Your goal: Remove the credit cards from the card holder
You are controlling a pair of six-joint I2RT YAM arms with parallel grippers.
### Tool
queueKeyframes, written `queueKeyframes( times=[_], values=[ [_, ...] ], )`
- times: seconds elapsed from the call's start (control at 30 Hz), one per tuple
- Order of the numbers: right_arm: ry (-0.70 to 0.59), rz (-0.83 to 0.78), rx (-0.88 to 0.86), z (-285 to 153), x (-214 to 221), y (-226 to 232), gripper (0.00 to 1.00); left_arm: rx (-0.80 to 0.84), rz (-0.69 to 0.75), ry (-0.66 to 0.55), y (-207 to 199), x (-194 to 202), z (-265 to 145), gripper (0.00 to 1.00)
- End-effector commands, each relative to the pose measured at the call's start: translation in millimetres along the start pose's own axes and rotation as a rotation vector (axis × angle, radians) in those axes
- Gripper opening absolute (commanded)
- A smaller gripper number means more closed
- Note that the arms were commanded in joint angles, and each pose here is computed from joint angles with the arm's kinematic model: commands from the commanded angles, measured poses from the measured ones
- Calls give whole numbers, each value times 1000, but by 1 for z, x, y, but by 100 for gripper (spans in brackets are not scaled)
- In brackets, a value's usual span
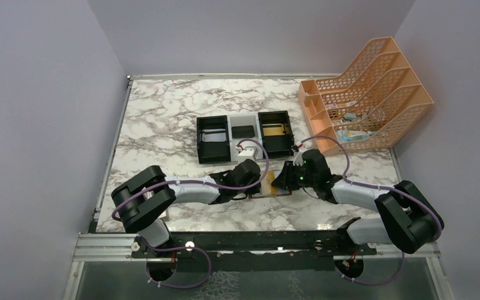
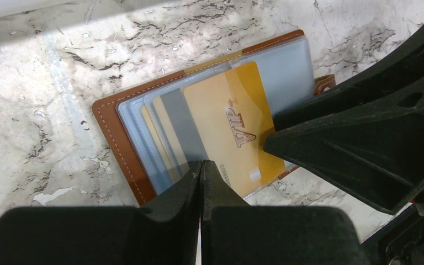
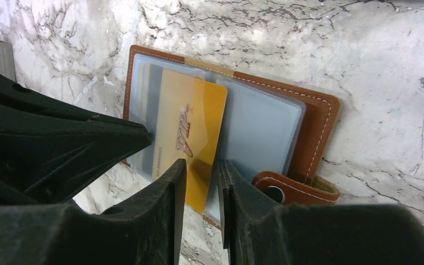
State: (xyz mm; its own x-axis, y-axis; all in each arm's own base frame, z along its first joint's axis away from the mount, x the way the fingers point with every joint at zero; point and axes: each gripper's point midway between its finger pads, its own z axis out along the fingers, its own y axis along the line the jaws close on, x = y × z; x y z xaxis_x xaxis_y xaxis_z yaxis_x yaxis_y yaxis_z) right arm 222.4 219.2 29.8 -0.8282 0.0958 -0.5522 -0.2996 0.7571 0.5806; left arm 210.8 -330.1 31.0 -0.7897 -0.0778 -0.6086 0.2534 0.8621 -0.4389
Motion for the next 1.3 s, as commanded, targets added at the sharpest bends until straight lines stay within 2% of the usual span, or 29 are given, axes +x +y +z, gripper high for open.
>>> queueKeyframes(
  times=[0.0,0.23,0.4,0.5,0.8,0.87,1.0,1.13,1.27],
  values=[
    [3,34,13,5,4,-9,29,-168,81,106,44,32,0,4],
    [23,102,-54,12,11,-1,27,-174,98,122,45,35,3,2],
    [-17,115,-46,7,4,-2,9,-181,101,124,46,36,3,0],
    [-52,126,-21,1,-1,-9,2,-186,99,119,47,35,2,0],
    [-105,155,6,-12,-9,-18,1,-163,93,111,40,32,0,1],
    [-98,155,-1,-11,-8,-18,1,-117,78,98,27,28,-2,4],
    [-94,158,-4,-10,-8,-17,1,-19,63,54,-7,13,-7,19],
    [-104,161,6,-11,-9,-19,1,51,61,0,-34,-5,-11,31],
    [-105,159,3,-11,-9,-18,1,104,58,-14,-47,-7,-5,32]
  ],
)
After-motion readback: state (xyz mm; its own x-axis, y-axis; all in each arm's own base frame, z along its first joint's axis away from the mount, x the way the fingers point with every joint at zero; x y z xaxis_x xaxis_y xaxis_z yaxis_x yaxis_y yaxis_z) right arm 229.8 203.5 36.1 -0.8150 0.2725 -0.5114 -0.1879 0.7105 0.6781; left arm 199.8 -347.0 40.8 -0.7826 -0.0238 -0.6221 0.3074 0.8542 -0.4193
